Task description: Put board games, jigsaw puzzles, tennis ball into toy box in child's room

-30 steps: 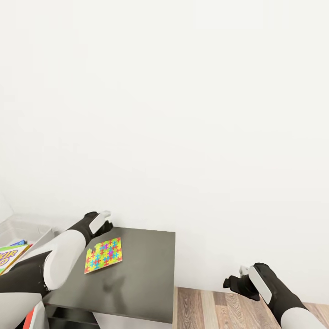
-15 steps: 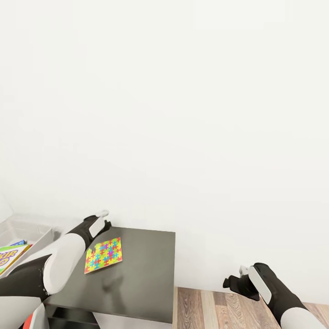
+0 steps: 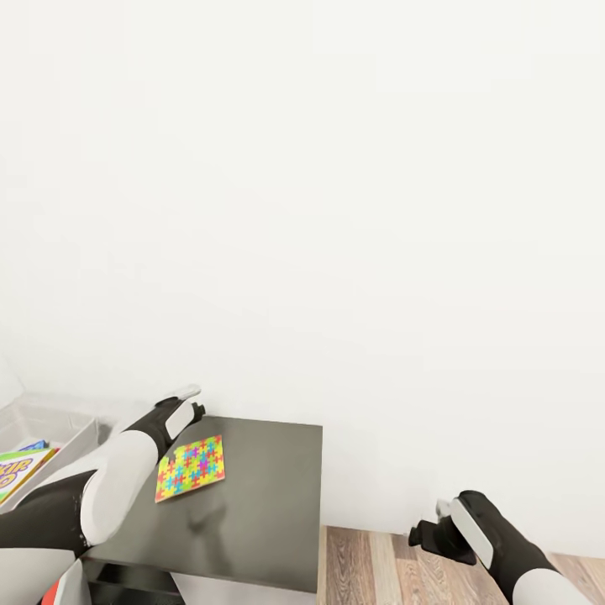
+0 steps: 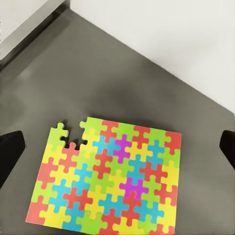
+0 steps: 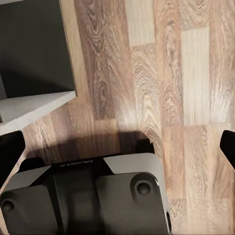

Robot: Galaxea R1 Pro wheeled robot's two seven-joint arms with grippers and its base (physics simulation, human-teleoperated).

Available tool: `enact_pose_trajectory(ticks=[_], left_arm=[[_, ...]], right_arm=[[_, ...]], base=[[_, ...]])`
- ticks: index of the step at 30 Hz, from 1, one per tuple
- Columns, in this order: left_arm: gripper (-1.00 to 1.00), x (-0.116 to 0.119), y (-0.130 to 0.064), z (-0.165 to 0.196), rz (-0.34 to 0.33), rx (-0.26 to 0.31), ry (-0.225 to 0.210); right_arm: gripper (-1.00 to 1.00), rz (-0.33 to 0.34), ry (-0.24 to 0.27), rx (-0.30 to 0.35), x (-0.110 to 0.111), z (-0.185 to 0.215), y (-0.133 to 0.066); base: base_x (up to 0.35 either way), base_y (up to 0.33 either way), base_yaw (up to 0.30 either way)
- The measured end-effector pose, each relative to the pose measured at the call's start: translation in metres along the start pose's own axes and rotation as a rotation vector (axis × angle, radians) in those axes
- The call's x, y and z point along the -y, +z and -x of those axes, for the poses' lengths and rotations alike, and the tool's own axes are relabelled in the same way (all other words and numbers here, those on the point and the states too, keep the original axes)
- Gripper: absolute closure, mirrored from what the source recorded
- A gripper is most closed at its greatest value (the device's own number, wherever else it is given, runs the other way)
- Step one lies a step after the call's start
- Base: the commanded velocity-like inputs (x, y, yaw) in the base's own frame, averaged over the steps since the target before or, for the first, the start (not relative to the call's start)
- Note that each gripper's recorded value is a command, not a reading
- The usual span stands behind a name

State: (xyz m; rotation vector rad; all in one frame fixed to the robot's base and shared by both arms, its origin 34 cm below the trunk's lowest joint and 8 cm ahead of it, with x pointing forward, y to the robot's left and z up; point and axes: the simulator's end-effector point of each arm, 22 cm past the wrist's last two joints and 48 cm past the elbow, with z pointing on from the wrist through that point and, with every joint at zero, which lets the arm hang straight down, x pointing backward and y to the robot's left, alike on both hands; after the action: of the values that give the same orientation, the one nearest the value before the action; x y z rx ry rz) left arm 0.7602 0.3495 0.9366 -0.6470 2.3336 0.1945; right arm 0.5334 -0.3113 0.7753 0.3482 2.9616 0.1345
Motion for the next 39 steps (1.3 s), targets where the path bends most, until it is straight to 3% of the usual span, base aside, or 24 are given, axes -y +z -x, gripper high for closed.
enact_pose_trajectory(ticks=[9,22,32,39], left_arm=[[-1.00,-0.003,0.006,-0.007,0.011,-0.019,0.031],[-1.00,-0.021,0.017,0.010,0.044,0.039,0.043],[-1.00,-0.005,0.015,0.037,0.031,0.127,0.141],[-1.00,0.006,0.018,0.036,0.003,0.143,0.172]], right_arm=[[-1.00,-0.006,-0.007,-0.024,0.001,-0.007,0.007],[-1.00,-0.011,-0.007,-0.046,0.003,-0.014,0.015],[-1.00,-0.018,-0.007,-0.061,0.005,-0.019,0.021],[-1.00,-0.024,-0.005,-0.069,0.009,-0.021,0.024]], base=[[0.000,0.000,0.000],[0.000,0.000,0.000],[0.000,0.000,0.000],[0.000,0.000,0.000]])
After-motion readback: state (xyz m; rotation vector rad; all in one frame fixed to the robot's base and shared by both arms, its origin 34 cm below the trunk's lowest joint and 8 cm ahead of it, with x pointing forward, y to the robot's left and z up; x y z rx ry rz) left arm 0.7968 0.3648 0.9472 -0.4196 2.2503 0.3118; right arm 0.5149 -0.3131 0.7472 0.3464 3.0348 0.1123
